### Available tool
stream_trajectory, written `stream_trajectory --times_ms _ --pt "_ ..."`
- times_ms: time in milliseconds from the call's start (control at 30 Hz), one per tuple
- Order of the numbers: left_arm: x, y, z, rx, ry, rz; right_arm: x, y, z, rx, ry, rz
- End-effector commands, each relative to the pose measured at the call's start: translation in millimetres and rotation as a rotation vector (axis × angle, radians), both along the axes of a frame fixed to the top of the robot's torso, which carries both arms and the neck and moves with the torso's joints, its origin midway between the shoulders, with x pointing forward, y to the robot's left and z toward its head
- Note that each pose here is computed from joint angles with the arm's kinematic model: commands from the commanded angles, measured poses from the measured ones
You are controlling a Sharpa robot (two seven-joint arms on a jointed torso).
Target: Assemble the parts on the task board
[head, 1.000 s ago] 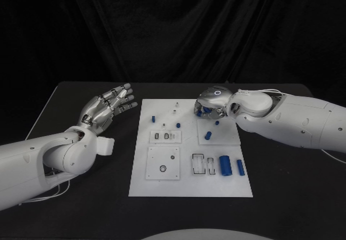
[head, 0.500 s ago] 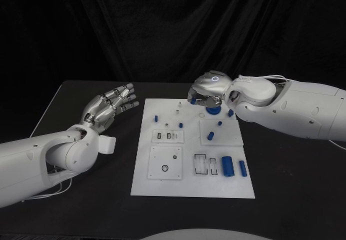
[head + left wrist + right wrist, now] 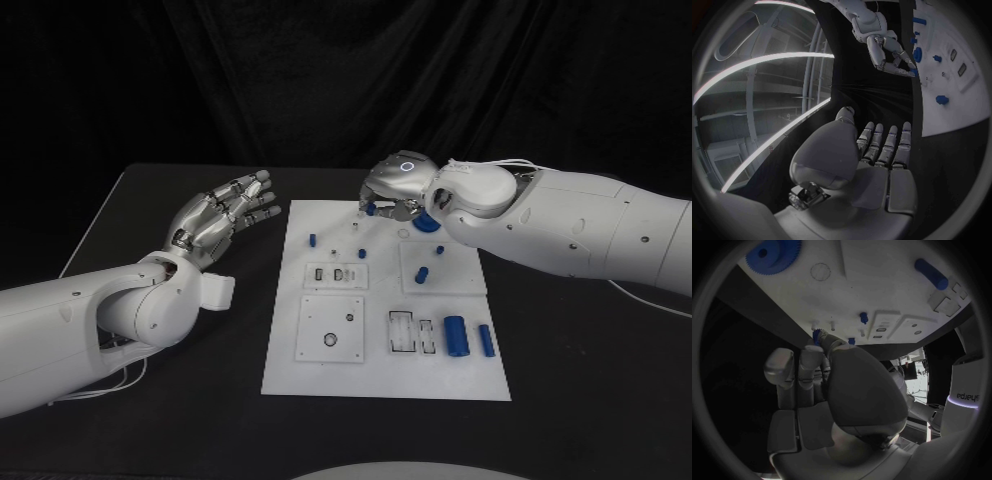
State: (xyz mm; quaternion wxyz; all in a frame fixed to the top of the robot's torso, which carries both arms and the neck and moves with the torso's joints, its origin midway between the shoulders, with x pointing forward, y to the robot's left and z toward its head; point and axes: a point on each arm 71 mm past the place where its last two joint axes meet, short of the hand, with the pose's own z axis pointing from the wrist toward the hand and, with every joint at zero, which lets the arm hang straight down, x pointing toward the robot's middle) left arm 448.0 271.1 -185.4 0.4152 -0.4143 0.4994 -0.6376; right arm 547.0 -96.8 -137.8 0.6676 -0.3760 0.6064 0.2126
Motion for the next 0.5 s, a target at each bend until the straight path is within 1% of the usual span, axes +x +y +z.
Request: stream_trajectory --times_ms 33,167,500 --pt "-0.6 -0.9 8.0 -0.042 -0.093 -0.001 2.8 3.2 -0.3 0.016 -0.023 0.011" --pt "-0.5 -1.5 7.9 -0.043 -0.093 -0.003 7.3 5.1 -0.1 0.022 -0.035 -0.007" --pt "0.2 -2.6 7.6 -0.046 -0.091 -0.007 12.4 5.0 4.9 0.064 -0.078 -0.043"
